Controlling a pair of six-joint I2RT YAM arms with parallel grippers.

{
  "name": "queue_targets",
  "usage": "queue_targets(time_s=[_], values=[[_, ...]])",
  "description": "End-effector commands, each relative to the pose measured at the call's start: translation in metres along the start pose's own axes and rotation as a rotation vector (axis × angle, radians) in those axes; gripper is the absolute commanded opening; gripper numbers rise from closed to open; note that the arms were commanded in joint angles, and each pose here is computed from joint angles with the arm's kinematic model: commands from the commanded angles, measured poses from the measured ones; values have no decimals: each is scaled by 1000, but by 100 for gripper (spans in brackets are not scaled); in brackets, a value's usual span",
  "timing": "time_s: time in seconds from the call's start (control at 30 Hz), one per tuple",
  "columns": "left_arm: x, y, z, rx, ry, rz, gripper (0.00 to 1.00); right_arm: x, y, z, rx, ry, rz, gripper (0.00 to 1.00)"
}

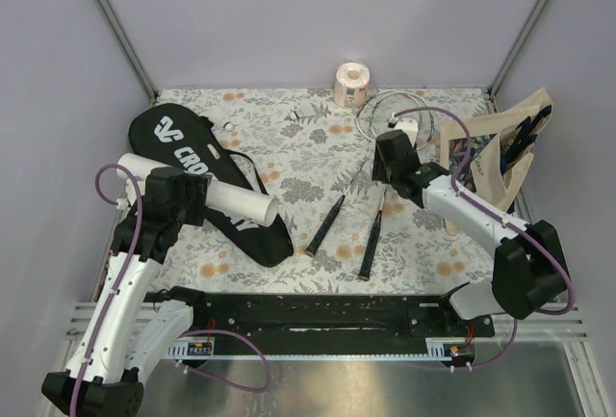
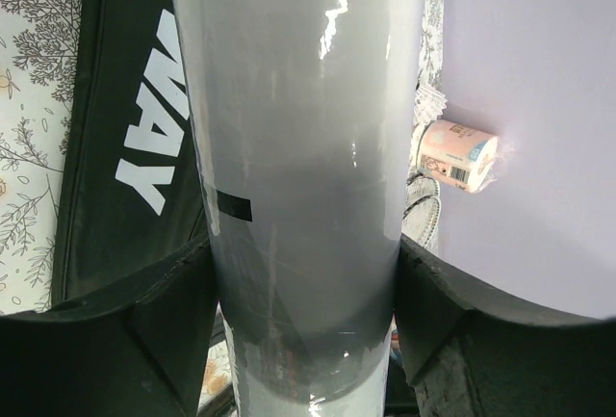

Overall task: Pack up the badminton gear
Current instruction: Place the lid at the center of the board, then pick up the shuttlecock at the center of the board.

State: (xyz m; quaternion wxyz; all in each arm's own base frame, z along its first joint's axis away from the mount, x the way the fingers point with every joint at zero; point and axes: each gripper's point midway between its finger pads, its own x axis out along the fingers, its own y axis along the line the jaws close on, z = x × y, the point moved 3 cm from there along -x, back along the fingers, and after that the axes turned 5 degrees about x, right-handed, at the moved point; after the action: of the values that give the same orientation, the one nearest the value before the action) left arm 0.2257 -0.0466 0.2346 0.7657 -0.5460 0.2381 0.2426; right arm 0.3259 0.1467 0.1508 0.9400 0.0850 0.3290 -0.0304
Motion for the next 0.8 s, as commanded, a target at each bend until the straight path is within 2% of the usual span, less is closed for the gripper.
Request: queue_targets(time_s=[0.0,0.33,0.47,0.63,0.77], values=[[-4,-11,2,-18,-3,-62,68,20,-35,40,-74,-25,-149,58],[-1,-8,12,26,-68,-51,68,82,-76,81,-96,22,-290,58],[-2,-10,18,46,-102,-48,68,100,-59,90,-101,60,-165,57],[2,-7,22,59,-136,-27,68,104,-24,117,123,32,-63,57],[6,-6,20,64,-125,-13,68,118,-15,120,300,29,-77,57]])
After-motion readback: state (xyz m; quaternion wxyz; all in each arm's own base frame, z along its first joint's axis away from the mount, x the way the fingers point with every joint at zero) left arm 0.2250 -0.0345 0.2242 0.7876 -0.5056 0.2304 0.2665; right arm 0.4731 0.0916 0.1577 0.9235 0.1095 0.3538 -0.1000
